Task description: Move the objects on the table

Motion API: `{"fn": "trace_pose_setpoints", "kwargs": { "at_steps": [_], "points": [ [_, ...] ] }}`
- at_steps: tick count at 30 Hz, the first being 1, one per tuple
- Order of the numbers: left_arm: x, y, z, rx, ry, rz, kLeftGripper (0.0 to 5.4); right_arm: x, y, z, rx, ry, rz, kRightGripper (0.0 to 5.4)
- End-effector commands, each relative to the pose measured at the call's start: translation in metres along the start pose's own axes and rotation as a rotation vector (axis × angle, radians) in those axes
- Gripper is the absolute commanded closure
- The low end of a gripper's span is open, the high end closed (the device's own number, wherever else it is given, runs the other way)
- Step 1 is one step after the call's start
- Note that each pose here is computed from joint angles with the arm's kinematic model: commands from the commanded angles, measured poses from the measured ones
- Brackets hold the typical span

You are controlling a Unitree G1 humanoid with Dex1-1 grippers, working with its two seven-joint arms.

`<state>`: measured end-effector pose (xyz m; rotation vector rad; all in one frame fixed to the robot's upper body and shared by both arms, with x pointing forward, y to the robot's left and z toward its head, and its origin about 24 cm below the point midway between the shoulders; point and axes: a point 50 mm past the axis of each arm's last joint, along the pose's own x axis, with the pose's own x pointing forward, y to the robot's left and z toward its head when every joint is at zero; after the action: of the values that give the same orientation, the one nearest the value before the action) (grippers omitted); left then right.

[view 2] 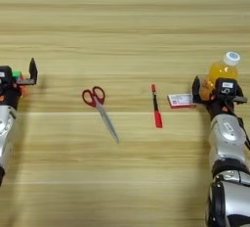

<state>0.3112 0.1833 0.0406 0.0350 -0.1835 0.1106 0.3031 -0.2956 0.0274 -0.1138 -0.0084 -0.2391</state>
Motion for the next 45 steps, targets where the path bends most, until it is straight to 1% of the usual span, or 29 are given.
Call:
{"fn": "trace_pose_setpoints", "kwargs": {
  "at_steps": [1,8,21,25,31,45],
  "points": [
    [0.003,0.002,0.002,0.003,-0.012,0.003,0.0,0.001,0.001,0.0,0.009,0.003,-0.004,0.04],
    [0.002,0.005,-0.001,0.005,-0.001,0.01,0.0,0.001,-0.001,0.001,0.012,-0.004,-0.013,0.04],
    [0.001,0.004,0.0,-0.002,-0.007,0.012,0.0,0.001,-0.007,0.005,0.017,-0.022,-0.039,0.04],
    [0.001,0.003,0.0,-0.004,-0.008,0.013,0.0,0.002,-0.006,0.011,0.024,-0.057,-0.031,0.04],
    [0.001,0.003,0.0,-0.004,-0.01,0.013,0.0,0.003,-0.008,0.028,0.019,-0.136,-0.028,0.04],
    [0.0,0.003,0.0,-0.005,-0.011,0.011,0.0,0.001,-0.008,0.055,0.018,-0.246,-0.02,0.04]
  ]
}}
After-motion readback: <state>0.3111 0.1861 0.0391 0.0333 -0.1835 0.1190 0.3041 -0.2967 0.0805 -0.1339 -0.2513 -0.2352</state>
